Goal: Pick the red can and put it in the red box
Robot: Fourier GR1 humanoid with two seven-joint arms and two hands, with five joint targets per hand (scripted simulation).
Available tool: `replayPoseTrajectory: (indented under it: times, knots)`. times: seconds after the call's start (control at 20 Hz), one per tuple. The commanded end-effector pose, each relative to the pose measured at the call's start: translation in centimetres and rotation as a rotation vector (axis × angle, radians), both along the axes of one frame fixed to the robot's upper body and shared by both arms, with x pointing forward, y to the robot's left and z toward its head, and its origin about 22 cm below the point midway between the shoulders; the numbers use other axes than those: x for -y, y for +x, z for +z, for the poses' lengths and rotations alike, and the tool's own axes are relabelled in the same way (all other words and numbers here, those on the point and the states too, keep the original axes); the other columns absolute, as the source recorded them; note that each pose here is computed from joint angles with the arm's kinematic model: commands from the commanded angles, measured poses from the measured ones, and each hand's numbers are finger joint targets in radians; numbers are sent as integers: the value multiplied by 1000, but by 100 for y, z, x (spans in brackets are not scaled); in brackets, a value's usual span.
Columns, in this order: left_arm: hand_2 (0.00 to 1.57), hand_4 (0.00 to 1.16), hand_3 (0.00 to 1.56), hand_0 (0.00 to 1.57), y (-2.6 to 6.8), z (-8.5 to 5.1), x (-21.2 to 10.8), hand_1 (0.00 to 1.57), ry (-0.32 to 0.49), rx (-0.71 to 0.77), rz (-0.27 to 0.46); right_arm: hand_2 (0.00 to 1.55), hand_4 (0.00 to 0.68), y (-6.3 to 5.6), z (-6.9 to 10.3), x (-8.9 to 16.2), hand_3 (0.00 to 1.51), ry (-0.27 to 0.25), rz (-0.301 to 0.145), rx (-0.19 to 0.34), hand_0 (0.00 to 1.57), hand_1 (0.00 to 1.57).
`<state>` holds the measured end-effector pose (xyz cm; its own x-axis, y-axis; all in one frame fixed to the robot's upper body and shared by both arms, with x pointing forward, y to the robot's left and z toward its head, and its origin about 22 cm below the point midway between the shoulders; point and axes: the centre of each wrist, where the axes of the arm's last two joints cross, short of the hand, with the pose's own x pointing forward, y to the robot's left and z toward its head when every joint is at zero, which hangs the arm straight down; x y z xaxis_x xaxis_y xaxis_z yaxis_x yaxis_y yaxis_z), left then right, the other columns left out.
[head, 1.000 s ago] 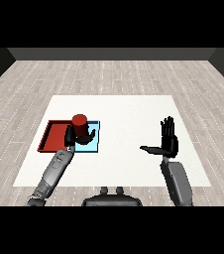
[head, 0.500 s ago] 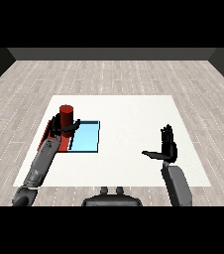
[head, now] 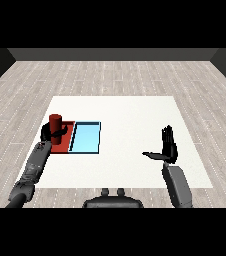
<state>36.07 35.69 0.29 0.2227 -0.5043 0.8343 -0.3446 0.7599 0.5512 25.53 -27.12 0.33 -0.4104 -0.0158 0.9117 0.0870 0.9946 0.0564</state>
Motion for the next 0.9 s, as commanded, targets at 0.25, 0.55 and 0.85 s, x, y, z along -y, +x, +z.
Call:
replayPoseTrajectory:
  times: [0.25,0.55,0.85]
  knots:
    - [454,723,328,333,-161,-492,-136,333,96,-289,178,0,0,-50,46,-20,0,-61,-10,74,0,0]
    - [1094,525,0,1128,-210,-549,-180,1128,-52,-318,218,0,0,28,82,6,0,-33,1,97,0,0]
    - [0,319,0,0,-172,-431,-307,0,185,-526,99,0,0,-73,115,-55,0,-36,19,133,0,0]
